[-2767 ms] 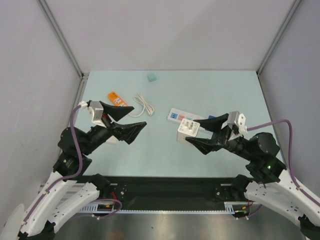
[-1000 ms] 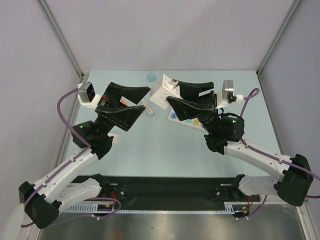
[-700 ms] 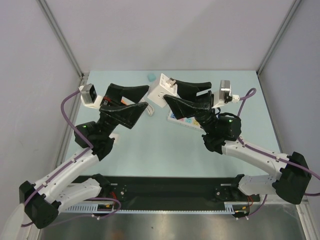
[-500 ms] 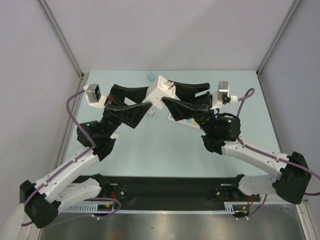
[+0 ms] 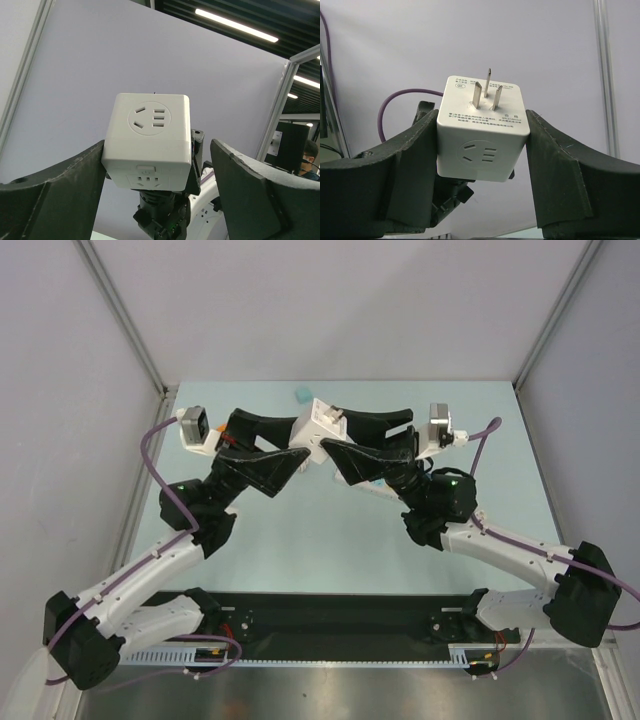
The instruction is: Insert the plug
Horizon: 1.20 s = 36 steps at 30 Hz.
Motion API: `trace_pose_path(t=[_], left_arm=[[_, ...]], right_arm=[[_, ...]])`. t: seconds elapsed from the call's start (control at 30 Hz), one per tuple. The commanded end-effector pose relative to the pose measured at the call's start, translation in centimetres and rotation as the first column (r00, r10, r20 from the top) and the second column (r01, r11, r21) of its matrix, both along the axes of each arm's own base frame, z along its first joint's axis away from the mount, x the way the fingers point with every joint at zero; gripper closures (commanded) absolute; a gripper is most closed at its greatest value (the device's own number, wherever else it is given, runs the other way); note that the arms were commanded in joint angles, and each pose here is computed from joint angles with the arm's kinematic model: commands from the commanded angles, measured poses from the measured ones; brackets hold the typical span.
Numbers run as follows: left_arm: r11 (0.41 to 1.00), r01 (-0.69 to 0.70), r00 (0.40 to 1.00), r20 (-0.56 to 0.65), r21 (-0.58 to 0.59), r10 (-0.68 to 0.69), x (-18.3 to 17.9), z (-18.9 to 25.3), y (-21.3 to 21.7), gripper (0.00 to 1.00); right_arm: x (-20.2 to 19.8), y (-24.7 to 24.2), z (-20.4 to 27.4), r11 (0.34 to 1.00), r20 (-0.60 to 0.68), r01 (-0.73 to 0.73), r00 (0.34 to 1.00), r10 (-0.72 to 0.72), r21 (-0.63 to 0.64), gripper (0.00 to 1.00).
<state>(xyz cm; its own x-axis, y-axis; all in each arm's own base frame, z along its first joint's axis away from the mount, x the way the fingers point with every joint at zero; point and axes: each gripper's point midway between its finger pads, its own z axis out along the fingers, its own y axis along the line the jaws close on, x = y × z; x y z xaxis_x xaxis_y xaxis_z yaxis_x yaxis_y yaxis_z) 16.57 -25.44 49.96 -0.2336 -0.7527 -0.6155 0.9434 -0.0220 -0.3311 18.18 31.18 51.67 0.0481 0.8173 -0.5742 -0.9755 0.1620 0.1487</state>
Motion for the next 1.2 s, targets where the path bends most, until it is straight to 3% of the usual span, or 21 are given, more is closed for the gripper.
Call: trace_pose_path(t=[0.0,0.2,0.33,0.4,0.43,0.53,0.63,0.7,0.73,0.8,1.0,1.1,1.17], left_arm=[[0.997,0.080,0.993,0.085,-0.003,-0.080,-2.3,0.7,0.0,0.14],[0.994,0.106,0.992,0.069,-0.002,-0.105,-2.2,0.2,-0.3,0.27],[0.993,0.113,0.991,0.066,0.014,-0.114,-2.3,0.2,-0.4,0.47],[0.991,0.127,0.990,0.051,0.042,-0.129,-2.2,0.0,-1.0,0.57],[0.989,0.137,0.989,0.045,0.048,-0.139,-2.3,-0.1,-1.0,0.69],[0.990,0.126,0.991,0.043,0.056,-0.129,-2.4,-0.5,-0.7,0.84],[0.985,0.104,0.994,0.022,0.137,-0.108,-2.3,-1.3,-1.2,1.00],[0.973,0.101,0.995,-0.039,0.206,-0.095,-1.7,-3.1,-1.7,1.00],[0.973,0.087,0.996,-0.025,0.216,-0.083,-2.0,-3.2,-1.4,1.00],[0.962,0.098,0.994,-0.065,0.255,-0.084,-1.9,-5.0,-1.5,1.00],[0.936,0.155,0.986,-0.112,0.317,-0.125,-2.9,-7.9,-1.7,1.00],[0.919,0.188,0.981,-0.117,0.346,-0.156,-3.3,-8.4,-2.0,1.00],[0.898,0.220,0.974,-0.136,0.382,-0.180,-3.4,-9.3,-2.5,1.00]], right_arm=[[-1.7,-3.2,2.6,0.987,0.086,-0.021,0.996,0.007,0.161,1.00],[-1.5,-3.3,1.9,0.988,0.072,-0.018,0.997,0.006,0.156,1.00],[-1.7,-3.2,1.1,0.990,0.068,-0.024,0.998,0.015,0.137,1.00],[-1.8,-3.4,0.3,0.992,0.054,-0.015,0.998,0.009,0.122,0.95],[-1.8,-3.4,-0.1,0.994,0.048,-0.017,0.999,0.012,0.106,0.91],[-1.8,-3.2,-1.6,0.999,0.014,-0.038,0.999,0.037,0.025,0.72],[-1.5,-3.8,-3.6,0.996,-0.047,-0.056,0.998,0.052,-0.069,0.55],[-1.4,-4.0,-5.2,0.987,-0.095,-0.073,0.994,0.060,-0.142,0.26],[-1.5,-5.3,-4.9,0.987,-0.095,-0.063,0.994,0.050,-0.148,0.23],[-1.2,-5.1,-6.7,0.965,-0.150,-0.094,0.987,0.058,-0.245,0.16],[-2.7,-5.0,-8.3,0.894,-0.197,-0.194,0.973,0.122,-0.405,0.10],[-3.7,-4.3,-8.7,0.860,-0.220,-0.281,0.954,0.203,-0.425,0.00],[-4.1,-4.3,-8.9,0.858,-0.222,-0.303,0.948,0.227,-0.415,0.00]])
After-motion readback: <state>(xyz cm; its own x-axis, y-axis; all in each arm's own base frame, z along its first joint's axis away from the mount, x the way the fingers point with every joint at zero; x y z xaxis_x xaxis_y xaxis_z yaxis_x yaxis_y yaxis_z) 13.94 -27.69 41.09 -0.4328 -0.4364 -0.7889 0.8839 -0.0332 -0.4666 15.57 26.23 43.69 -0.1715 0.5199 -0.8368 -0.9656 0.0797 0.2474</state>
